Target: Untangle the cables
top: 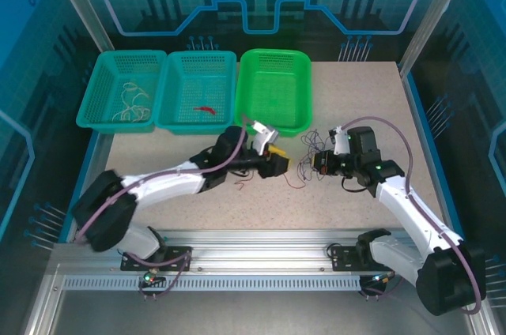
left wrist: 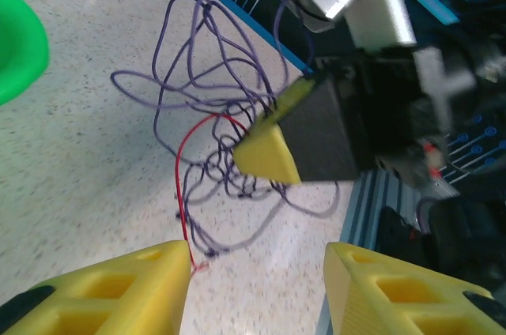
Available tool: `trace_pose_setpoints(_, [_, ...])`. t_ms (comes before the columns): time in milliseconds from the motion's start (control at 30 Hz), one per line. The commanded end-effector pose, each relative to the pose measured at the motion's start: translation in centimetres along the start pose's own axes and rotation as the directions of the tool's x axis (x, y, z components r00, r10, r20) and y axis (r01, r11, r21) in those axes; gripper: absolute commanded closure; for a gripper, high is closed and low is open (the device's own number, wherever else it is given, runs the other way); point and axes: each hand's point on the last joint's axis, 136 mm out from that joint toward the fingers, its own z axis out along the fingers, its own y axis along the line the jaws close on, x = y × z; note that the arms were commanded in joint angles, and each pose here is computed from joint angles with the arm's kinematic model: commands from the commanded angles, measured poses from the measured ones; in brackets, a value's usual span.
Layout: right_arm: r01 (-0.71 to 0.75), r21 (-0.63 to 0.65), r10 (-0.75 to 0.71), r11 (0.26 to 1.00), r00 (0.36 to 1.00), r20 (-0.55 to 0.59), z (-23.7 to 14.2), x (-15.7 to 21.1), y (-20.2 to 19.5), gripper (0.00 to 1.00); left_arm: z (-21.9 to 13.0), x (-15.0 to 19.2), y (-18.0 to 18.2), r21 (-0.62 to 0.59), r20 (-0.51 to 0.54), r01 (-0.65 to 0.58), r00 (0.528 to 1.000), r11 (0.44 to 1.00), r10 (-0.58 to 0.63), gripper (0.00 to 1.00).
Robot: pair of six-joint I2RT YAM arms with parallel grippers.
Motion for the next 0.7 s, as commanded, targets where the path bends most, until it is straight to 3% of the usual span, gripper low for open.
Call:
trace_pose_setpoints(0, [0.030,-0.050,-0.030,0.998,1.000,-0.001,-0.7,-0.3,1.8,1.00,3.0,-0.9,-0.2,0.081,0.008,0.057,0.998,0.995,-0.058,0.49])
trace_pose_setpoints(133, [0.032,-0.039,-0.032,0.999,0.999,-0.001,-0.9,-0.3,1.8,1.00,5.4,0.0,-0.3,0.179,-0.024,0.140,0.990,0.974,-0.138,0.49])
trace_pose_setpoints(300, [0.027,-0.049,-0.027,0.998,1.000,0.003,-0.8,-0.3,2.0,1.00,6.8,1.4,1.0,0.165,-0.054,0.188,0.982,0.968,-0.181,0.55])
trace_pose_setpoints(400, [0.031,-0.056,-0.032,0.998,0.999,-0.003,-0.8,-0.2,2.2,1.00,7.2,1.7,1.3,0.170,-0.057,0.208,0.978,0.963,-0.201,0.66])
trace_pose_setpoints(533, [0.036,-0.052,-0.036,0.998,0.999,-0.002,-0.8,-0.2,2.2,1.00,7.0,1.6,1.6,0.158,-0.038,0.203,0.979,0.966,-0.200,1.00])
trace_pose_setpoints(667, [0.022,-0.009,-0.022,1.000,1.000,-0.006,-0.6,0.2,1.2,1.00,6.2,0.9,1.4,0.145,-0.016,0.177,0.984,0.974,-0.176,1.00])
